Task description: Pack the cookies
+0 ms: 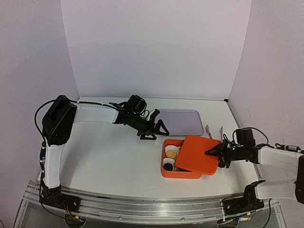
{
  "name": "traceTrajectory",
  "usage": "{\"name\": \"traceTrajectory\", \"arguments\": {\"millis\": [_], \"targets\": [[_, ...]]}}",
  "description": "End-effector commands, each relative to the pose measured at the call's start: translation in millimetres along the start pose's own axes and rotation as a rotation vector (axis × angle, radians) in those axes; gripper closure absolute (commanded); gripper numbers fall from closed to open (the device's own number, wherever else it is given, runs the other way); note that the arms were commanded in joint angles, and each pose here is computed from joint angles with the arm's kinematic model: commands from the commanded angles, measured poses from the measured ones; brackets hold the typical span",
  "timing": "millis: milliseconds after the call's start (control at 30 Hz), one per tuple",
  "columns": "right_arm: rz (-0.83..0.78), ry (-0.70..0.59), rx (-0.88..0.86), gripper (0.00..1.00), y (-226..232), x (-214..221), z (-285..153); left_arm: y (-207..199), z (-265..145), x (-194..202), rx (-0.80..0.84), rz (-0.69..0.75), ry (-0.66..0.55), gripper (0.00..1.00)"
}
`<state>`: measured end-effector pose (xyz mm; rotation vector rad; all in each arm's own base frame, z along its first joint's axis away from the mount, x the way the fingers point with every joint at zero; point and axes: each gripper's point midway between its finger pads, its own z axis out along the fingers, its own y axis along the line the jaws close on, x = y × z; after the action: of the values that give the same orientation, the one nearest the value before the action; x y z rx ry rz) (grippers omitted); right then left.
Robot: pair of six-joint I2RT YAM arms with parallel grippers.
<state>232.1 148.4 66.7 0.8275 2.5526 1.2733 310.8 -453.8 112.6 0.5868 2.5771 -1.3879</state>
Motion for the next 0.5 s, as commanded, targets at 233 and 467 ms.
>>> {"name": "traceTrajectory", "arguments": {"millis": [233, 467], "targets": [[-0.025, 0.004, 0.050, 0.52, 1.9, -8.1, 1.1, -19.2, 2.6, -10.2, 0.046, 0.031, -0.003, 0.00], [-0.012, 0.049, 0.076, 0.43, -3.9, -6.8, 8.6, -25.1, 5.8, -7.1, 0.065, 0.041, 0.006, 0.00]]}}
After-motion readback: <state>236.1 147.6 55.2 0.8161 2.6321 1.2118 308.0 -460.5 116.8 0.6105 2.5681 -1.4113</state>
